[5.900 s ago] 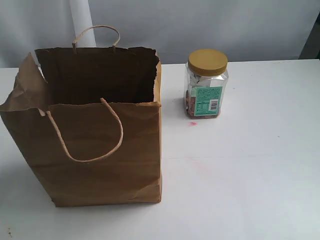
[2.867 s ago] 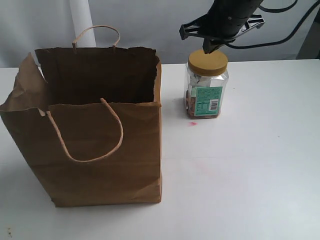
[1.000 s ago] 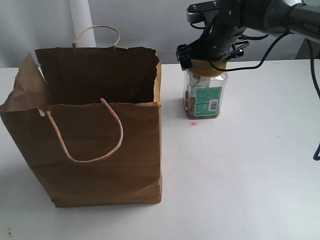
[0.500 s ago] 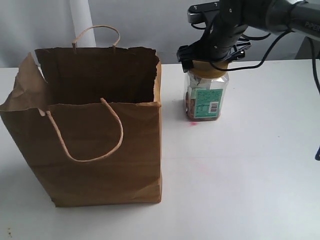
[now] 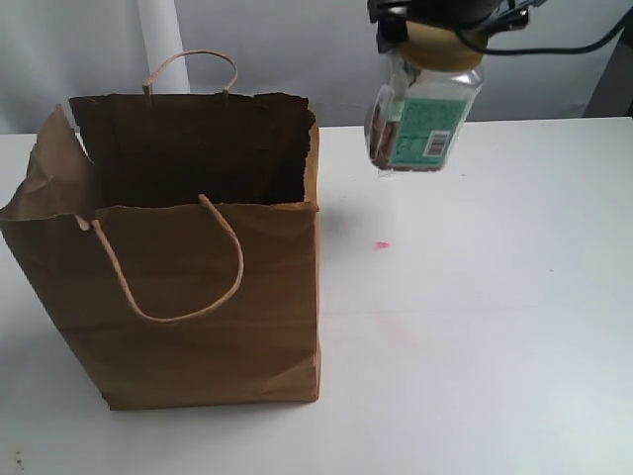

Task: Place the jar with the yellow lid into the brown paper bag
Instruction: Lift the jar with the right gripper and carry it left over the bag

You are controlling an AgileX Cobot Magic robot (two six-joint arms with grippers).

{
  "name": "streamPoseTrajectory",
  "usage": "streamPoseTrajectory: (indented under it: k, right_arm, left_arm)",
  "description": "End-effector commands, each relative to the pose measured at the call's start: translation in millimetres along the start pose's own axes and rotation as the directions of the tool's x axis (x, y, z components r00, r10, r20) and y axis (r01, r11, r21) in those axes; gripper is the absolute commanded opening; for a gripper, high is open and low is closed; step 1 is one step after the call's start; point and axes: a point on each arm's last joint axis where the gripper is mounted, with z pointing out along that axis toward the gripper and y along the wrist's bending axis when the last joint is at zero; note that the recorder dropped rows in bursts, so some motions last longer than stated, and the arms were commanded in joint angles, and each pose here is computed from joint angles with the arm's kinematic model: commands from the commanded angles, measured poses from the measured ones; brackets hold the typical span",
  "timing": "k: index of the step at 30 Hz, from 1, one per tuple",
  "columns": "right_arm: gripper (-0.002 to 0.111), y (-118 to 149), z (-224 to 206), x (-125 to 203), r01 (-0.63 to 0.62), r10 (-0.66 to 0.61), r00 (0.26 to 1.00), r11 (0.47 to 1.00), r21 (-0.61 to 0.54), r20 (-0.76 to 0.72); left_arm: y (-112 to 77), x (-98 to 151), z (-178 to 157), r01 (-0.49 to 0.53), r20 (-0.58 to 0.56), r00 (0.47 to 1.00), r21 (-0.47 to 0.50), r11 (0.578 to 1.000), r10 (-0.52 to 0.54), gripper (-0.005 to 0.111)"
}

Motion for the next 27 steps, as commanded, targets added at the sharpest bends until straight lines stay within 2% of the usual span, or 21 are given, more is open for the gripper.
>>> streamPoseTrajectory:
  k: [1,10,15,21,27]
  right_arm:
    - [0.000,-3.4,-60.1,-13.2,-0.003,0.003,0.994,1.000,-0.008,0.105]
    - [0.000,-10.0,-152.8,-19.2,-0.014,0.021,0.963,0.999,-0.029,0.267]
    - [0.000,1.9,-192.7,-15.1,0.022,0.002,0.942,0.997,-0.068,0.335]
    - [0.000,39.8,-216.0,-8.8,0.113,-0.042,0.921,0.980,-0.163,0.386]
    - [0.000,89.7,-225.3,-0.6,0.220,-0.081,0.897,0.935,-0.278,0.435]
  left_arm:
    - [-0.6,-1.4,0.0,0.006,0.008,1.000,0.008,1.000,-0.006,0.001]
    - [-0.6,-1.4,0.0,0.006,0.008,1.000,0.008,1.000,-0.006,0.001]
    - [-0.6,-1.4,0.0,0.006,0.008,1.000,0.008,1.000,-0.006,0.001]
    - [-0.6,-1.4,0.0,0.006,0.008,1.000,0.008,1.000,-0.006,0.001]
    - [-0.6,-1.4,0.0,0.006,0.008,1.000,0.008,1.000,-0.006,0.001]
